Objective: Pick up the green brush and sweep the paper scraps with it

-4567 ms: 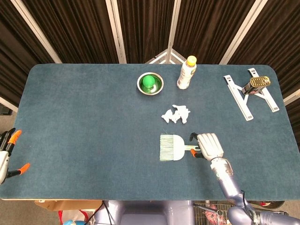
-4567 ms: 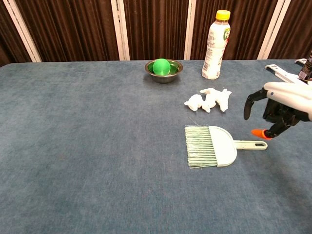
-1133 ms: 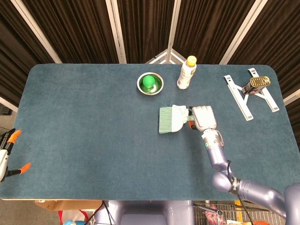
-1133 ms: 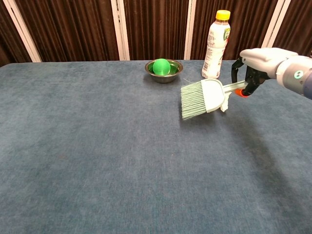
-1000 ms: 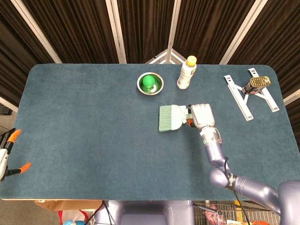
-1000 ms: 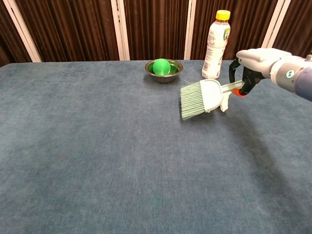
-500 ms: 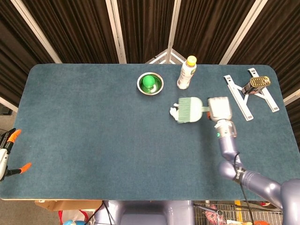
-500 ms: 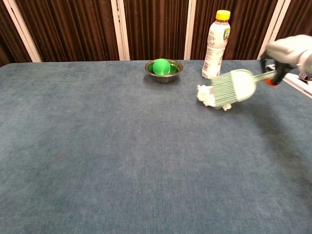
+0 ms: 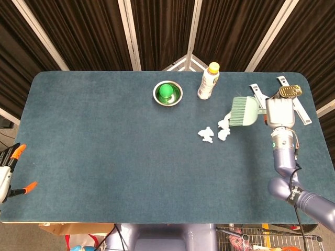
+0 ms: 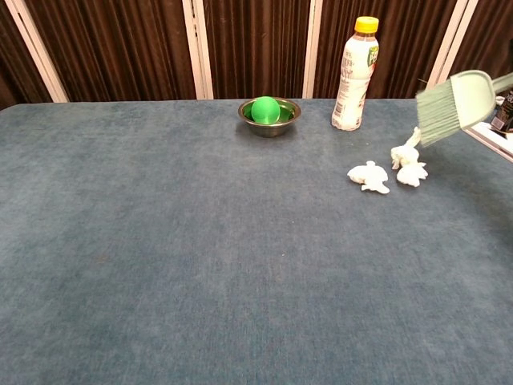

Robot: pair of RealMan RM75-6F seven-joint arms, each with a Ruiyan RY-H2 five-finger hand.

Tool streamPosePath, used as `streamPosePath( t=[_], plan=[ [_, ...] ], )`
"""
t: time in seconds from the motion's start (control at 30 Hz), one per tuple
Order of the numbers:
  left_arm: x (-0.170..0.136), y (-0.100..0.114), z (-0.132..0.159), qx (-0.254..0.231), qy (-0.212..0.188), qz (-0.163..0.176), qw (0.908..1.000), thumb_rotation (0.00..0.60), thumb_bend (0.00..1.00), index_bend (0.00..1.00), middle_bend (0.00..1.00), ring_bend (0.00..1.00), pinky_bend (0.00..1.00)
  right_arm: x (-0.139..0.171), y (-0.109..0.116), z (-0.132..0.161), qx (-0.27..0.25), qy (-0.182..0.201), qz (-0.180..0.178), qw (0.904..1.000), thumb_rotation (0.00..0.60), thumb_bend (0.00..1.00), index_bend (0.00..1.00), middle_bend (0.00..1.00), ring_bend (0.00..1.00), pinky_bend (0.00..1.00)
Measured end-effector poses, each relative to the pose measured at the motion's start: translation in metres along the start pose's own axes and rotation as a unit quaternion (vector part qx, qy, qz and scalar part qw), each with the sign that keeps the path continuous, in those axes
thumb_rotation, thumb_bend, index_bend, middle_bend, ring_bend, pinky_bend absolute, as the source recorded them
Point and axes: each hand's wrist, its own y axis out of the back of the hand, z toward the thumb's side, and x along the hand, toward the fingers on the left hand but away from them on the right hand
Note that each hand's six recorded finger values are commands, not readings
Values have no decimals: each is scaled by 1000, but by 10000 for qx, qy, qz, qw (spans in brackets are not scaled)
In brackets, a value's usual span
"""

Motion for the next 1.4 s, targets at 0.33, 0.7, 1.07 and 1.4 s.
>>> streamPosePath(
  t=[0.33,0.7,1.07,1.4],
  plan=[
    [2,-2,3,20,-34,-23,10000,600,0,0,0,0,33,29,29,71,-562,850,-92,9948,600,554,918,1000,1000,998],
    [0,-1,-2,5,18,-32,10000,600,0,0,0,0,33,43,-2,114,-517,1111,246,9922,600,555,918,1000,1000,998],
    [-1,0,-5,-34,62,-43,10000,600,0,0,0,0,33,32,-37,106,135,939,455,9944,600,555,918,1000,1000,998],
    [-1,-1,-4,-85,53,-52,9999,600,0,0,0,0,33,9,-40,54,1063,405,256,9932,600,555,918,1000,1000,998]
  ],
)
